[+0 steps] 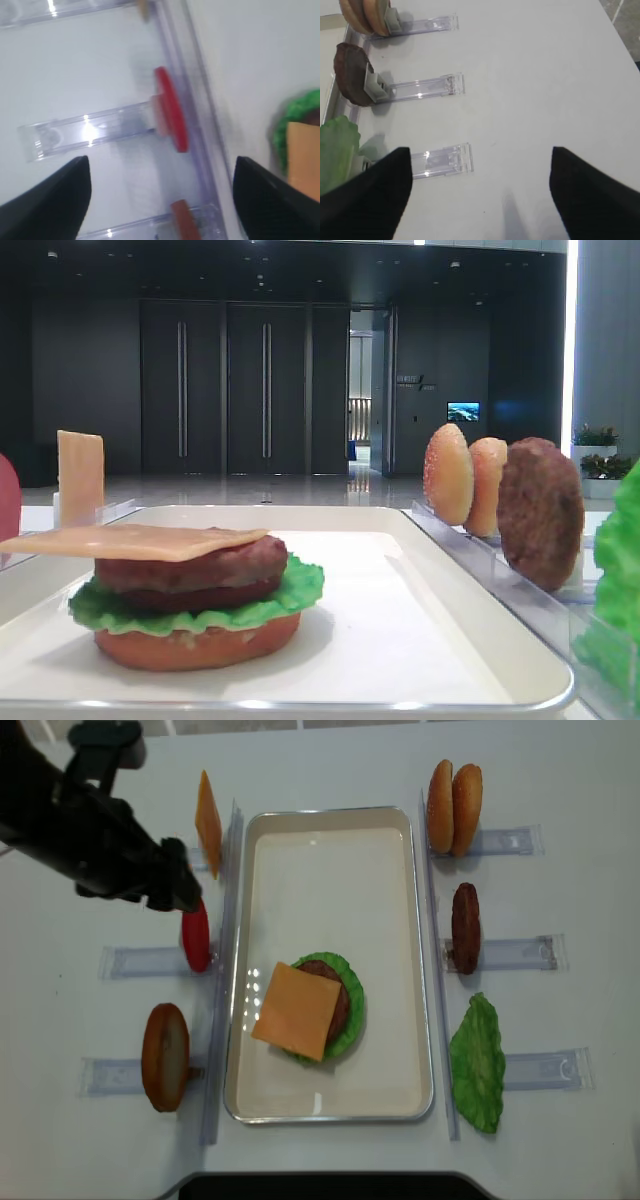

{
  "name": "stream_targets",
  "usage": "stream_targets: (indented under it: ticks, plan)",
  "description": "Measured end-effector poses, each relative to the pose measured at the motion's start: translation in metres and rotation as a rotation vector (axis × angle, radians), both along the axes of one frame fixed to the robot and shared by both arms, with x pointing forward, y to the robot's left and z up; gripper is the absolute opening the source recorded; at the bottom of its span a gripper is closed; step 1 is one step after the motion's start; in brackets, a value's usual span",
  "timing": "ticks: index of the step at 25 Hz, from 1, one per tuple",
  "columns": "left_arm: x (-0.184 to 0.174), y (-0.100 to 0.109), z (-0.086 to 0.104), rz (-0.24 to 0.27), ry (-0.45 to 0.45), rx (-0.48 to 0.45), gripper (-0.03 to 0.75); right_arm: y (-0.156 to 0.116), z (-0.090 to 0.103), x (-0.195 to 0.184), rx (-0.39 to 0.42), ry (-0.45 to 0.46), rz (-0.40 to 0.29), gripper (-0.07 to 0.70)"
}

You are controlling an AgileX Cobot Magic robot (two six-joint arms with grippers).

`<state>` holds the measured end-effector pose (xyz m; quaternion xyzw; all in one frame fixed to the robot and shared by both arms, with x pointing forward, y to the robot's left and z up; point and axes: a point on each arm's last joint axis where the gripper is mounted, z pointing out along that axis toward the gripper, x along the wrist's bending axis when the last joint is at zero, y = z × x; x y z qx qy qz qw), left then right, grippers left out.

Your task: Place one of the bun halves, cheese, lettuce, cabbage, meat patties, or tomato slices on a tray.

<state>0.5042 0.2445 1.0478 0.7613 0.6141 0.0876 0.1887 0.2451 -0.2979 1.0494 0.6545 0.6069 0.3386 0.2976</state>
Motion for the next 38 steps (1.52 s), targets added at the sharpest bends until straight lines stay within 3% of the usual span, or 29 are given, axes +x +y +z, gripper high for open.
stream_targets:
  ticks: [6,11,22,38]
  plan:
    - [-0.015,0.05,0.02,0.202,-0.021,0.102,0.689,0.0,0.0,0.0,0.0,0.0,0.0,0.538]
    - [-0.028,0.063,0.031,0.291,-0.027,0.17,0.689,0.0,0.0,0.0,0.0,0.0,0.0,0.538]
    - [-0.105,0.061,-0.002,0.32,0.038,0.124,0.689,0.0,0.0,0.0,0.0,0.0,0.0,0.538]
    - [-0.208,0.063,-0.016,0.338,-0.228,0.096,0.689,0.0,0.0,0.0,0.0,0.0,0.0,0.538]
